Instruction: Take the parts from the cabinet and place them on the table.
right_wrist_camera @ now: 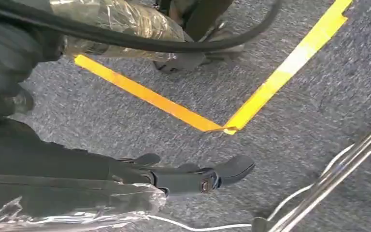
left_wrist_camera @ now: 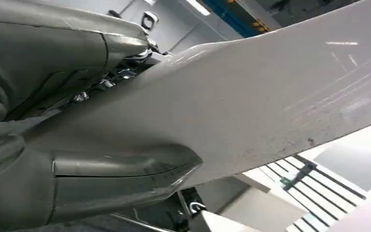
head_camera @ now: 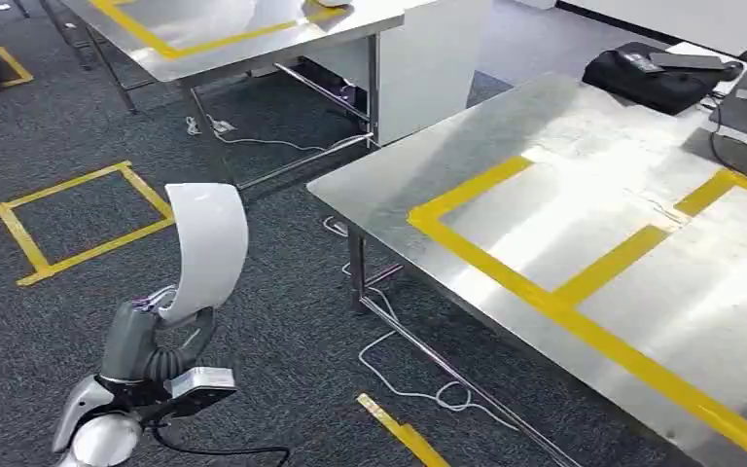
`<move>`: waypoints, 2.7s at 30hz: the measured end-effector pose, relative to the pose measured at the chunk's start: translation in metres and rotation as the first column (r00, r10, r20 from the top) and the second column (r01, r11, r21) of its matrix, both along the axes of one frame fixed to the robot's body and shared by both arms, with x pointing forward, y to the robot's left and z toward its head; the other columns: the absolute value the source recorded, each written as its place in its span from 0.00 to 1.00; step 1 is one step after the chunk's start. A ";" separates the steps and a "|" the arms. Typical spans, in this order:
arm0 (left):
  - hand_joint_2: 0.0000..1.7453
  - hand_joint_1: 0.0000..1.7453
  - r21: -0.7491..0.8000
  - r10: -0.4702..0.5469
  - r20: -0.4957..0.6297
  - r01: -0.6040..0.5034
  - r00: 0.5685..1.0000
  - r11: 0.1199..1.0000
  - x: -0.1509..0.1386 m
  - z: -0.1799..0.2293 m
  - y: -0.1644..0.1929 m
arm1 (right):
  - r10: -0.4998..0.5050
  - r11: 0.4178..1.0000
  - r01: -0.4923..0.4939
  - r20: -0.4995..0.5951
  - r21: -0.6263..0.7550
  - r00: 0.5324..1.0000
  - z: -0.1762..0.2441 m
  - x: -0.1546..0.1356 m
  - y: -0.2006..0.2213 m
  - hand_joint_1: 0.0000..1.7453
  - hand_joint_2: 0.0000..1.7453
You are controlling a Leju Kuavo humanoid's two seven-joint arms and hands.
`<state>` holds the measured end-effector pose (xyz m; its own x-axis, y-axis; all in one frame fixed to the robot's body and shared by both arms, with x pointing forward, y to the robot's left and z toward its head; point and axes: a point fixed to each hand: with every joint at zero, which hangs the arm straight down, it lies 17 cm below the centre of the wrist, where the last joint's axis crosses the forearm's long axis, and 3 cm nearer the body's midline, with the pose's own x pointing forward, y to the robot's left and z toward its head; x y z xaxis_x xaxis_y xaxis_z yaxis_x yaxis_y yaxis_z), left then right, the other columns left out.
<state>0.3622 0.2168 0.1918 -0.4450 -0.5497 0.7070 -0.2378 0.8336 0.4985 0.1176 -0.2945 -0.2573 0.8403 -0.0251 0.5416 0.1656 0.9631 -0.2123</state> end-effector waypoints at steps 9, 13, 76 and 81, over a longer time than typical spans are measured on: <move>1.00 1.00 0.000 0.010 0.015 -0.010 1.000 1.000 0.004 0.005 0.004 | 0.012 1.000 -0.012 0.010 0.018 1.000 0.001 0.007 0.004 0.00 1.00; 1.00 1.00 0.001 0.014 0.010 -0.014 1.000 1.000 0.004 0.003 0.005 | 0.015 1.000 -0.015 0.008 0.018 1.000 0.001 0.006 0.004 0.00 1.00; 1.00 1.00 0.017 0.068 -0.010 -0.068 0.998 0.998 -0.001 -0.007 0.038 | 0.034 0.998 -0.034 0.004 0.058 0.999 0.000 0.004 0.014 0.00 1.00; 1.00 1.00 0.017 0.052 0.004 -0.052 0.999 0.998 0.003 -0.001 0.036 | 0.040 0.997 -0.041 0.012 0.069 0.999 0.000 0.006 0.016 0.00 1.00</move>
<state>0.3654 0.2527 0.1910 -0.4181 -0.5845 0.6954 -0.2827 0.8112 0.5118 0.1232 -0.2788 -0.2569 0.8354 -0.0290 0.5488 0.1282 0.9813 -0.1433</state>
